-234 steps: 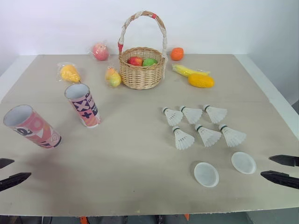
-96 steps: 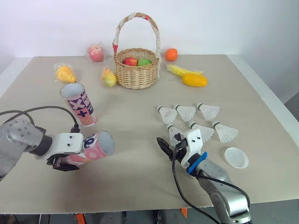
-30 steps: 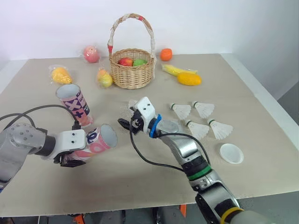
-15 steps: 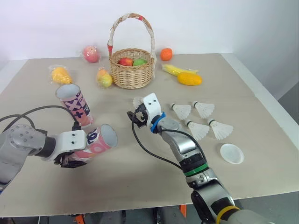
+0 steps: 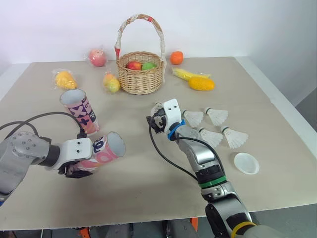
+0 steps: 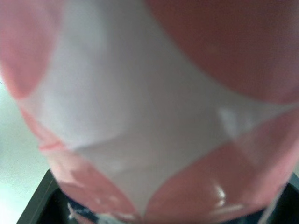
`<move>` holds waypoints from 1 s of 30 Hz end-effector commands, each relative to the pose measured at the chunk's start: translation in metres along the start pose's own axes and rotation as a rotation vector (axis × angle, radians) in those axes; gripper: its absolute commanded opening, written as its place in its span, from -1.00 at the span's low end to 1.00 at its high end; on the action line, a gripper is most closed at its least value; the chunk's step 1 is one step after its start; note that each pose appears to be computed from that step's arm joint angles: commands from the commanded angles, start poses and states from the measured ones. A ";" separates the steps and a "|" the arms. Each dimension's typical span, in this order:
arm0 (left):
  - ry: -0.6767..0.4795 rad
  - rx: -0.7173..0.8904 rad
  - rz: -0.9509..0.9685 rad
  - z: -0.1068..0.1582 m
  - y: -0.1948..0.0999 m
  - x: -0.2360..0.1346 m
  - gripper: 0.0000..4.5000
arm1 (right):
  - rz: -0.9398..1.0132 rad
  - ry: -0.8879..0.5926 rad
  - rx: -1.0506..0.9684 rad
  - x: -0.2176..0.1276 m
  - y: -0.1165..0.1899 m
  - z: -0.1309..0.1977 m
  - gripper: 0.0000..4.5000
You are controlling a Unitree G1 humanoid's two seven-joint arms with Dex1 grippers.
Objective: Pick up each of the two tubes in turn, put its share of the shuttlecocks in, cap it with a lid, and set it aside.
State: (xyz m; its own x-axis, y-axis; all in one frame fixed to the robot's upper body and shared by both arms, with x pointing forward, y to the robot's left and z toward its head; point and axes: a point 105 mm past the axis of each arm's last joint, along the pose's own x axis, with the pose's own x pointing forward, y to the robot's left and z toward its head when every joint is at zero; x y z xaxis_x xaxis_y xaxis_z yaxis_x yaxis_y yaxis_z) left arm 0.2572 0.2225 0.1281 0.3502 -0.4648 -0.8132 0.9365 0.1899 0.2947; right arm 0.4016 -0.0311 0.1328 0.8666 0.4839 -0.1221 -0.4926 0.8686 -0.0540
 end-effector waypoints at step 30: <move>-0.012 -0.008 -0.033 0.002 -0.010 0.009 0.42 | 0.013 -0.144 0.138 0.011 0.000 0.039 -0.99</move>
State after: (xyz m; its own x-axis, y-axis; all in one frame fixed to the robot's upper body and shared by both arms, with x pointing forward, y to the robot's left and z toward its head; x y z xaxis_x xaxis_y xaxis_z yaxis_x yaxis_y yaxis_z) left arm 0.2565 0.2217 0.1279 0.3555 -0.4626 -0.8121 0.9343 0.1988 0.2958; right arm 0.4225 -0.0331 0.1377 0.9050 0.4178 -0.0797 -0.4103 0.9070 0.0949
